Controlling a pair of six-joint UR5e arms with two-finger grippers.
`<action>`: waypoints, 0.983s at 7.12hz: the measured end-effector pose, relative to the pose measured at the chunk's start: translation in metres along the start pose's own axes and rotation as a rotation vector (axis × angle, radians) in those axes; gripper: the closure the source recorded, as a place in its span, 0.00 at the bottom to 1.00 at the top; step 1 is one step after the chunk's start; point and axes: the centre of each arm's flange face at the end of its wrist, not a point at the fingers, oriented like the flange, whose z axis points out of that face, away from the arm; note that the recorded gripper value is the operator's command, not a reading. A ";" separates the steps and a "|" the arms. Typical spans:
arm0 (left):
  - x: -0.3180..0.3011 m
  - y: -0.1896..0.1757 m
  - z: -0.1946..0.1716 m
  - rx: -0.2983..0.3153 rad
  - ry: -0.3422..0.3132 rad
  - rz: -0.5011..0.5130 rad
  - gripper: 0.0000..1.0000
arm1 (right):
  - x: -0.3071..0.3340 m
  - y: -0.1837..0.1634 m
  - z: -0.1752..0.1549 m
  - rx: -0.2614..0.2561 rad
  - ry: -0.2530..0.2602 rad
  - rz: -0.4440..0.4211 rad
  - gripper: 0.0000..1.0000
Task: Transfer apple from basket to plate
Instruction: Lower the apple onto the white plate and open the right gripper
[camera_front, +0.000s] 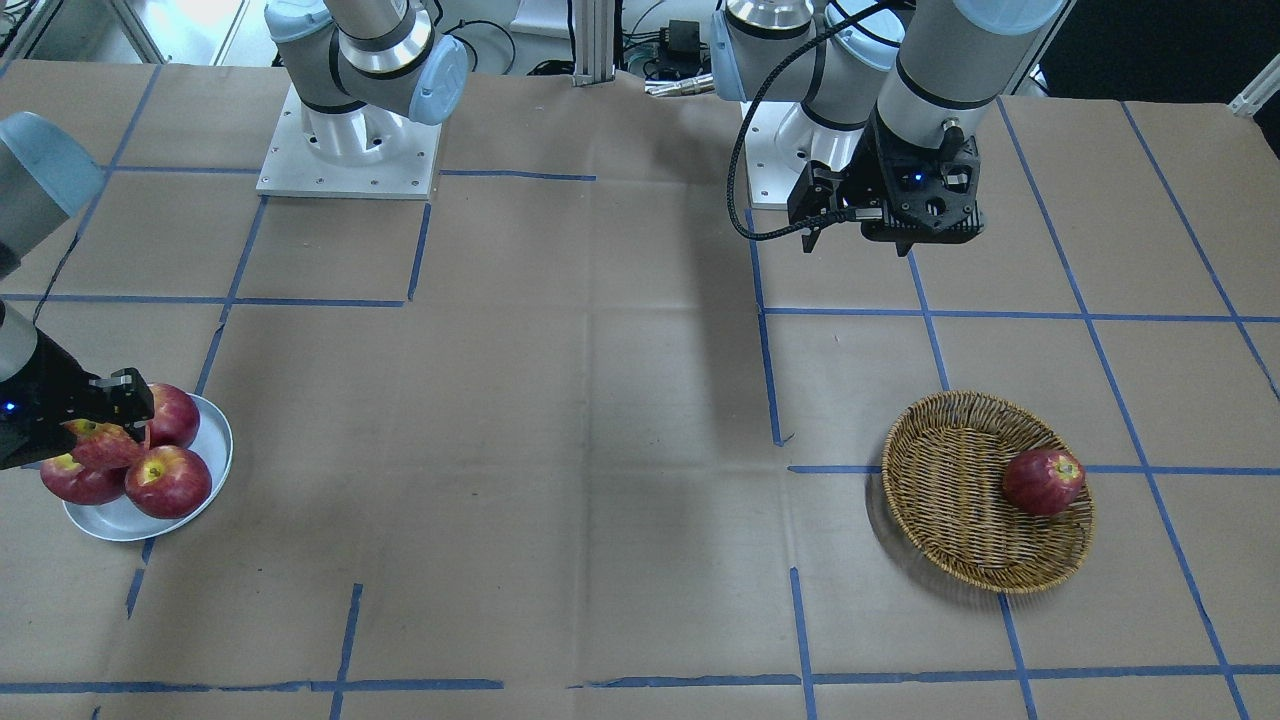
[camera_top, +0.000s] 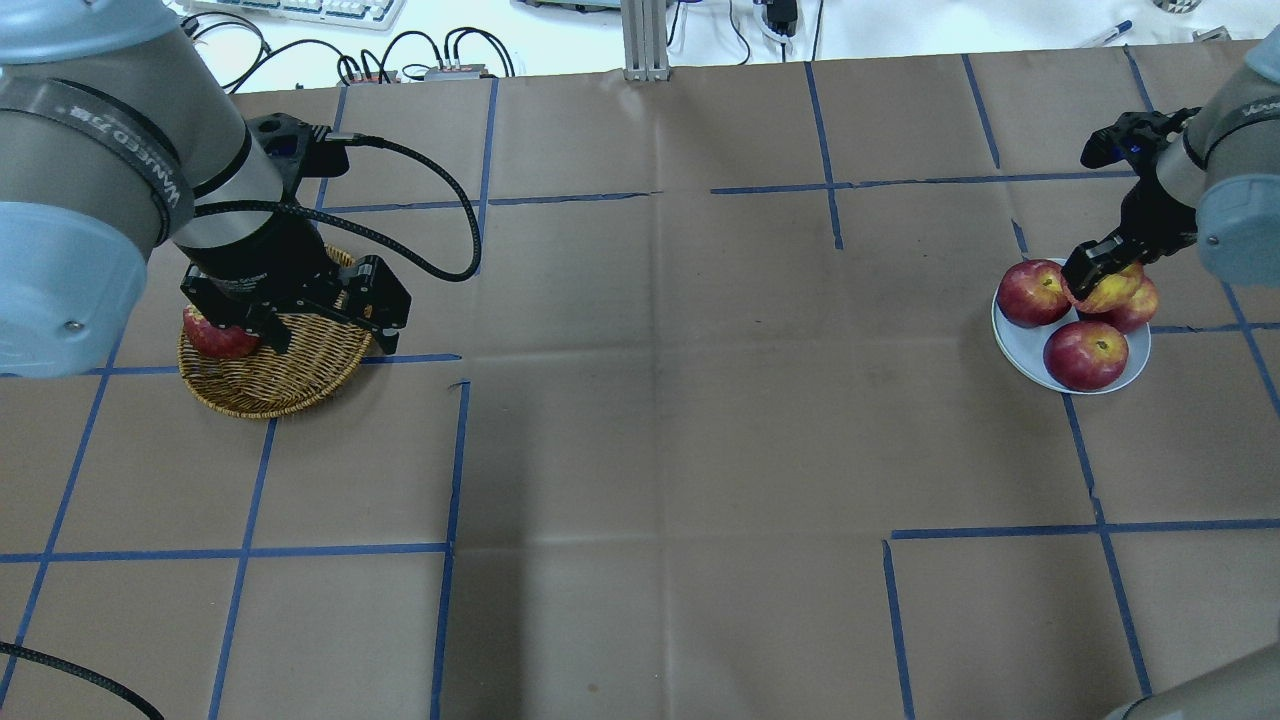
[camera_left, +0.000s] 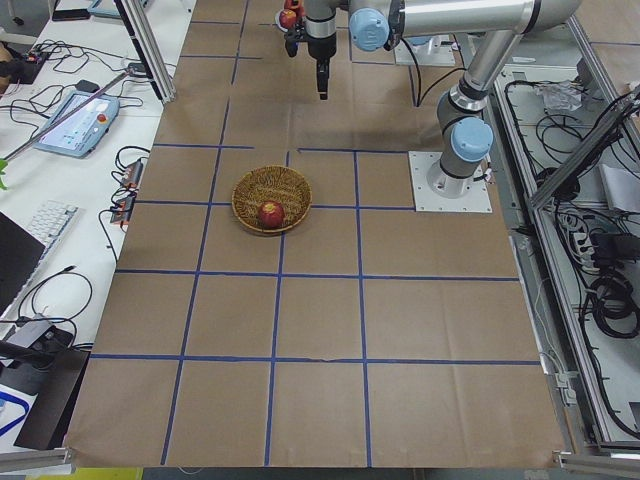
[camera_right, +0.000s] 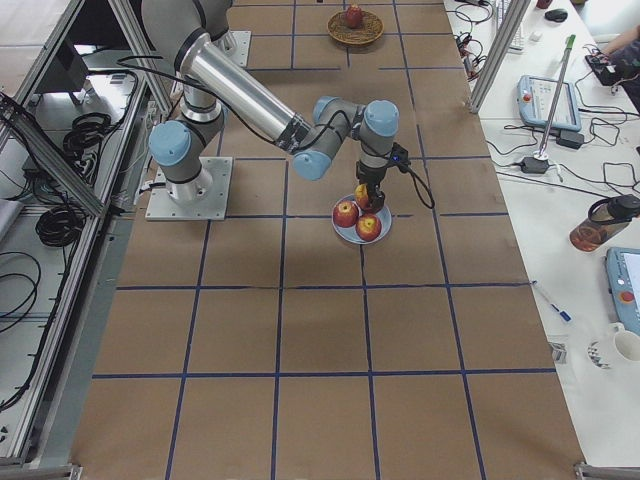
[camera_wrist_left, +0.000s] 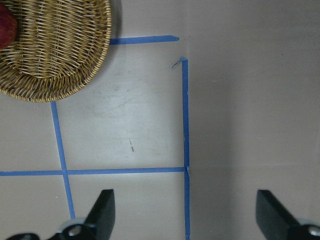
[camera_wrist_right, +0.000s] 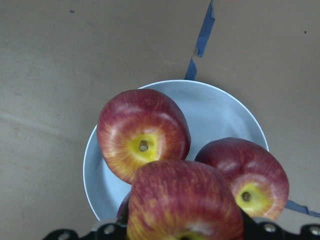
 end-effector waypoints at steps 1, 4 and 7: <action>0.000 0.000 0.000 0.001 0.000 0.000 0.01 | 0.002 0.001 0.004 -0.007 0.000 0.002 0.29; 0.000 0.000 0.000 0.001 0.000 0.001 0.01 | 0.005 0.000 0.010 -0.021 -0.002 0.007 0.00; 0.000 0.000 0.000 -0.001 0.000 0.001 0.01 | 0.007 -0.004 -0.025 0.021 0.034 0.010 0.00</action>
